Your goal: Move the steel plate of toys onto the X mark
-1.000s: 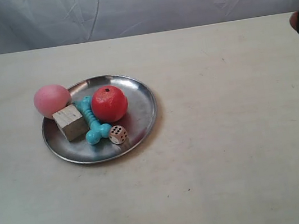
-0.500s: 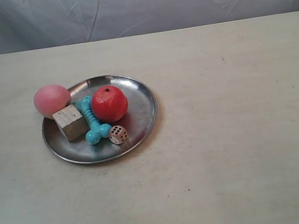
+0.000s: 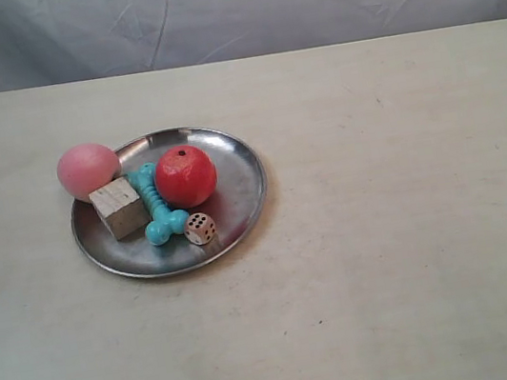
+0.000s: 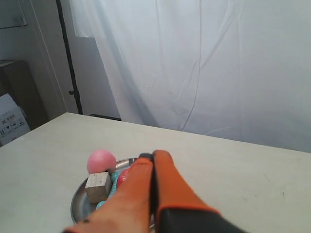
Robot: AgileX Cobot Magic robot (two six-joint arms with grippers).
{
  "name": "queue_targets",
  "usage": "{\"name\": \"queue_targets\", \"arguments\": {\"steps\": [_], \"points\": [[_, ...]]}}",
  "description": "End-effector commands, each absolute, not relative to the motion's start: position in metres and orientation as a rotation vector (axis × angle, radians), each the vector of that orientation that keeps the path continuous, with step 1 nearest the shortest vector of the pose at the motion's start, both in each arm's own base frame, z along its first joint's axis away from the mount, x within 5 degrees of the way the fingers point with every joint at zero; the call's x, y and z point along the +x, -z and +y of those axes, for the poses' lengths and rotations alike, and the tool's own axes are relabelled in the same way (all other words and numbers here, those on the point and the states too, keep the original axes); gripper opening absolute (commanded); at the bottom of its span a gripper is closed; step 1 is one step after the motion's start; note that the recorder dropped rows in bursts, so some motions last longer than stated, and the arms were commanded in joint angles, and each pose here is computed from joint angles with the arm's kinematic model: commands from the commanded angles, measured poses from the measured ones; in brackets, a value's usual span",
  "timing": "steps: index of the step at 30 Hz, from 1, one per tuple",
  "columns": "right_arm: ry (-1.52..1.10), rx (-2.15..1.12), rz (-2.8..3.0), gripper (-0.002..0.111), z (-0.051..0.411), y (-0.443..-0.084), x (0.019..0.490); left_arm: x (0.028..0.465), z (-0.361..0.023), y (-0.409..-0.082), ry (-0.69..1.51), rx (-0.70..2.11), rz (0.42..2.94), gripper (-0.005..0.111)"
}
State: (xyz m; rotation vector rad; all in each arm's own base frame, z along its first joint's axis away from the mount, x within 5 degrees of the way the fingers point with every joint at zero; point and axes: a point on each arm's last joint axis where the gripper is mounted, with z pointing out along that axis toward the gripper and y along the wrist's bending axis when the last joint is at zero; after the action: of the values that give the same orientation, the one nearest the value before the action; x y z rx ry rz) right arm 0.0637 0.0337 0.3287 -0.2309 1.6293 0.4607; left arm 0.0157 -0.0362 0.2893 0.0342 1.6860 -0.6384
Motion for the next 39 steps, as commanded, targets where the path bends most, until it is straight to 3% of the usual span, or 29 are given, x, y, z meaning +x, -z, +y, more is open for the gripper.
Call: {"name": "queue_targets", "arguments": {"steps": [1,15,23,28,36,39], "points": [[-0.453,-0.226,1.618,0.0,0.033,-0.329,0.064,0.015,-0.039,-0.287,0.741,0.002,1.673,0.0],[-0.451,-0.223,1.611,0.0,0.033,-0.33,0.063,0.013,-0.038,-0.286,0.726,0.046,1.681,0.0],[-0.369,-0.257,1.456,0.0,0.022,-0.337,0.033,0.013,-0.038,-0.286,0.726,0.046,1.681,0.0],[-0.214,-0.195,1.492,0.0,0.016,-0.303,0.038,0.013,-0.038,-0.286,0.726,0.046,1.681,0.0],[-0.184,0.091,1.509,0.0,0.004,-0.212,0.056,0.013,-0.038,-0.286,0.724,0.047,1.682,0.0],[-0.17,0.113,1.519,0.0,0.003,-0.21,0.056,0.013,-0.037,-0.285,0.667,0.087,1.682,0.0]]}}
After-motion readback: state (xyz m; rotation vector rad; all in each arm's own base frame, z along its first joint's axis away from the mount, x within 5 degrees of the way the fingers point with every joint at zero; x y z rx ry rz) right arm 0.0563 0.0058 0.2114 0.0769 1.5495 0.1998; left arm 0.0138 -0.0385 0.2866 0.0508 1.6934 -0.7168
